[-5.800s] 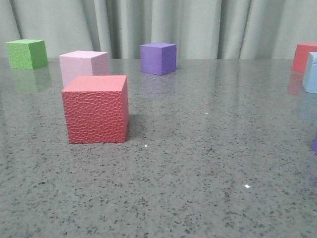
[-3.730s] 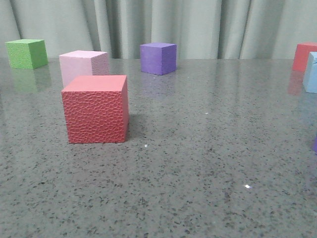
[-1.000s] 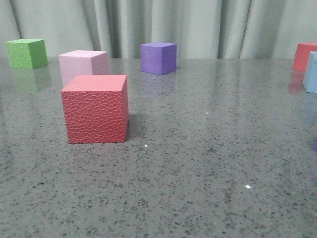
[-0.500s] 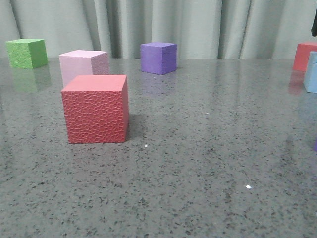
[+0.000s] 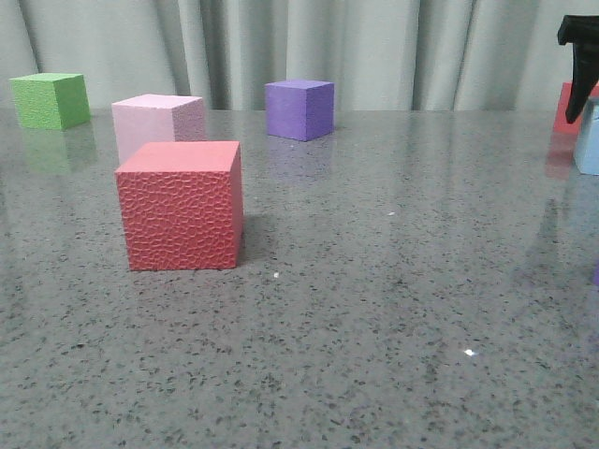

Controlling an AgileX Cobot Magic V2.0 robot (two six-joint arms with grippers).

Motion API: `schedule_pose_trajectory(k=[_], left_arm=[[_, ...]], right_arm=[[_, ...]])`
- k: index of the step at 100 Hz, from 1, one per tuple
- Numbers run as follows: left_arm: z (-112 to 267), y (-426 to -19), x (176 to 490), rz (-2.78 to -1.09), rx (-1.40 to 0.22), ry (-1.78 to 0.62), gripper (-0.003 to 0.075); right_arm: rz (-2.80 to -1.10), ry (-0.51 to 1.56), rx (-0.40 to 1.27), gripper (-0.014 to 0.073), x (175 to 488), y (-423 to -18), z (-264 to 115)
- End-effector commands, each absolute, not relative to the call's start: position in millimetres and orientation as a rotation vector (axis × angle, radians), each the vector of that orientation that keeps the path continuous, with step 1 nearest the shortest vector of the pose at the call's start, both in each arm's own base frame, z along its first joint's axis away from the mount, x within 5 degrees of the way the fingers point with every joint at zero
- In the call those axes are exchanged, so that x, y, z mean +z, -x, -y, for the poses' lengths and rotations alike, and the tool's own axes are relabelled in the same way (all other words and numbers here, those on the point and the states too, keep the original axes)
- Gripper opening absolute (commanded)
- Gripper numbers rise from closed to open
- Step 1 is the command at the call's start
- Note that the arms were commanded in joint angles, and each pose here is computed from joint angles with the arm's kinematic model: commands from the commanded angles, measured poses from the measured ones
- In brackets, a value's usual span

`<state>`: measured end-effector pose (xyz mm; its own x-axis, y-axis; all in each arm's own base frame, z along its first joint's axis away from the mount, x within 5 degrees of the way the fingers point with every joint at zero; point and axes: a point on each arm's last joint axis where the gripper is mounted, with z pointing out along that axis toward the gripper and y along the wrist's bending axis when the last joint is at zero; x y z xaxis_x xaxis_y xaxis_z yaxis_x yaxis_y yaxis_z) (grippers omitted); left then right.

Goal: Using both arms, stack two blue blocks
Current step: 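Lower the right gripper onto the light blue cube and close it, then carry the light blue cube toward the purple cube and lower it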

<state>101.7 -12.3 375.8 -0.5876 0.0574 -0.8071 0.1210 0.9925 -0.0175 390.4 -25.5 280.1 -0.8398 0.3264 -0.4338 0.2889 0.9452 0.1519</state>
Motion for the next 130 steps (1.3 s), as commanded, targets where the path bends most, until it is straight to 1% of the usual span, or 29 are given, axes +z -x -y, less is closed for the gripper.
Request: schedule_pose_trajectory(k=[1,44,48,51,52,53,58,59,60,64,65,70,75,85,97,107,119,130], left_arm=[[14,-104,390,-2.111,-0.109,-0.124,0.0617],[14,-104,390,-2.111,-0.109,-0.124,0.0617],[14,-104,390,-2.111,-0.109,-0.124,0.0617],[14,-104,390,-2.111,-0.109,-0.124,0.0617],[14,-104,390,-2.111,-0.109,-0.124,0.0617],[14,-104,390,-2.111,-0.109,-0.124,0.0617],[14,-104,390,-2.111,-0.109,-0.124,0.0617],[14,-104,390,-2.111,-0.109,-0.124,0.0617],[14,-104,390,-2.111,-0.109,-0.124,0.0617],[14,-104,390,-2.111,-0.109,-0.124,0.0617],[14,-104,390,-2.111,-0.109,-0.124,0.0617],[14,-104,390,-2.111,-0.109,-0.124,0.0617],[14,-104,390,-2.111,-0.109,-0.124,0.0617],[14,-104,390,-2.111,-0.109,-0.124,0.0617],[14,-104,390,-2.111,-0.109,-0.124,0.0617],[14,-104,390,-2.111,-0.109,-0.124,0.0617],[14,-104,390,-2.111,-0.109,-0.124,0.0617],[14,-104,390,-2.111,-0.109,-0.124,0.0617]], right_arm=[[-2.520,-0.427,0.104,0.0644,304,-392,29],[-2.545,-0.431,0.102,0.0639,300,-393,29],[-2.548,-0.432,0.102,0.0622,299,-393,29],[-2.551,-0.432,0.102,0.0592,299,-393,29],[-2.551,-0.432,0.102,0.0570,299,-393,29],[-2.551,-0.432,0.102,0.0570,299,-393,29],[-2.554,-0.432,0.102,0.0509,299,-392,29],[-2.555,-0.432,0.101,0.0482,299,-392,29],[-2.556,-0.433,0.101,0.0482,299,-392,29],[-2.558,-0.433,0.101,0.0419,299,-392,29],[-2.558,-0.433,0.101,0.0419,299,-392,29],[-2.562,-0.433,0.101,0.0359,299,-392,29],[-2.562,-0.433,0.101,0.0328,299,-392,29],[-2.570,-0.434,0.101,0.0325,302,-391,29],[-2.587,-0.431,0.103,0.0325,318,-390,28],[-2.591,-0.409,0.109,0.0325,340,-389,22],[-2.566,-0.342,0.128,0.0325,367,-389,5],[-2.513,-0.254,0.161,0.0325,388,-389,-20]])
